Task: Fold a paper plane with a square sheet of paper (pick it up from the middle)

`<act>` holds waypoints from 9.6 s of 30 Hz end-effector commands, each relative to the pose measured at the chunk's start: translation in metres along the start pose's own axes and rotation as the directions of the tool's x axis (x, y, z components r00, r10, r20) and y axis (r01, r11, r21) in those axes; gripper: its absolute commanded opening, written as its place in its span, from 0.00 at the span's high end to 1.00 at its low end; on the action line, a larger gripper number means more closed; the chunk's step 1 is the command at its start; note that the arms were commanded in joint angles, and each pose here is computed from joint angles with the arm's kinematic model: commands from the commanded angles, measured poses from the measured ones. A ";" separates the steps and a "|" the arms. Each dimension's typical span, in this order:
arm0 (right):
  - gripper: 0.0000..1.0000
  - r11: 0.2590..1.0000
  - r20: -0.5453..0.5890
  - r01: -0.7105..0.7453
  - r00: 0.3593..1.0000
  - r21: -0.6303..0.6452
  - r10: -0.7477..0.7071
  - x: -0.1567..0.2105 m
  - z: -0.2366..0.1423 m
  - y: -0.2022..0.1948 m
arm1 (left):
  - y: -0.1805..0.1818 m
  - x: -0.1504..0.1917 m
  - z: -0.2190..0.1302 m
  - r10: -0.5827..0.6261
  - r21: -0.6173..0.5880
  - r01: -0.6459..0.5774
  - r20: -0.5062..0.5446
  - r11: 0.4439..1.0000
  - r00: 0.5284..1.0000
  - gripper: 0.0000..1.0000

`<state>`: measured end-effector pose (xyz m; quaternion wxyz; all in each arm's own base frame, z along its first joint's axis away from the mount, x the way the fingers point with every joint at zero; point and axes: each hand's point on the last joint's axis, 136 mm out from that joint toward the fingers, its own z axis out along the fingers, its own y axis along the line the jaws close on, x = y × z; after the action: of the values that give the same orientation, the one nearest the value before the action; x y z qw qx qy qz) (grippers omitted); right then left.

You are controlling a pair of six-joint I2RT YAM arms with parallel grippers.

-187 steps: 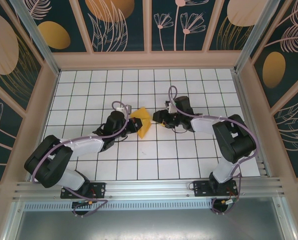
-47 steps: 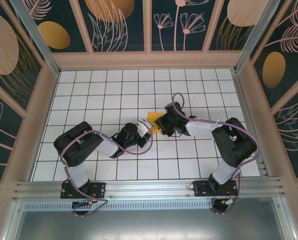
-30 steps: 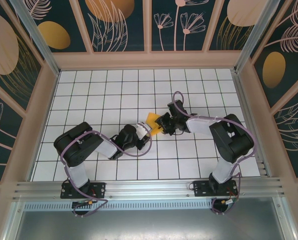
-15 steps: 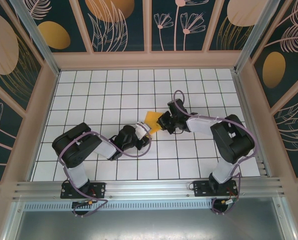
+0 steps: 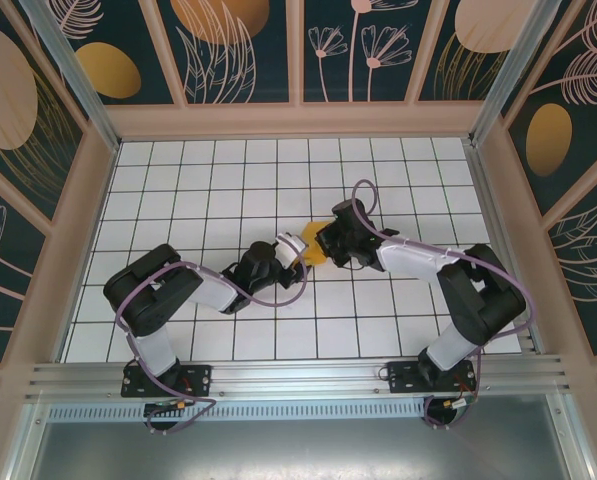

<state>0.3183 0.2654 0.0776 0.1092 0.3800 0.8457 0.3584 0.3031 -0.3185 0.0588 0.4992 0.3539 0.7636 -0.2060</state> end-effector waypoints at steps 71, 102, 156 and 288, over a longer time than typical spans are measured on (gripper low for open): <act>0.52 0.799 -0.069 0.557 0.809 -0.228 -0.584 0.002 -0.017 -0.016 | -0.031 0.023 0.018 -0.702 0.151 0.728 -0.194 0.668 0.685 0.84; 0.55 0.843 -0.177 0.525 0.824 -0.118 -0.538 0.001 0.027 -0.031 | -0.022 0.026 0.022 -0.792 0.104 0.821 -0.220 0.561 0.569 0.83; 0.40 0.820 -0.226 0.469 0.882 0.329 -0.414 -0.021 0.054 -0.111 | -0.011 -0.014 -0.010 -0.772 0.102 0.791 -0.178 0.603 0.611 0.74; 0.48 0.550 -0.306 0.531 0.839 0.645 -0.450 -0.029 0.063 -0.198 | 0.013 0.013 -0.009 -0.837 -0.077 0.839 -0.162 0.538 0.522 0.85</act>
<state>0.3324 0.2730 0.0063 0.1304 0.1224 0.9656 0.1887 0.2994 -0.3065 0.0368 0.2447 -0.0263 0.8868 -0.3912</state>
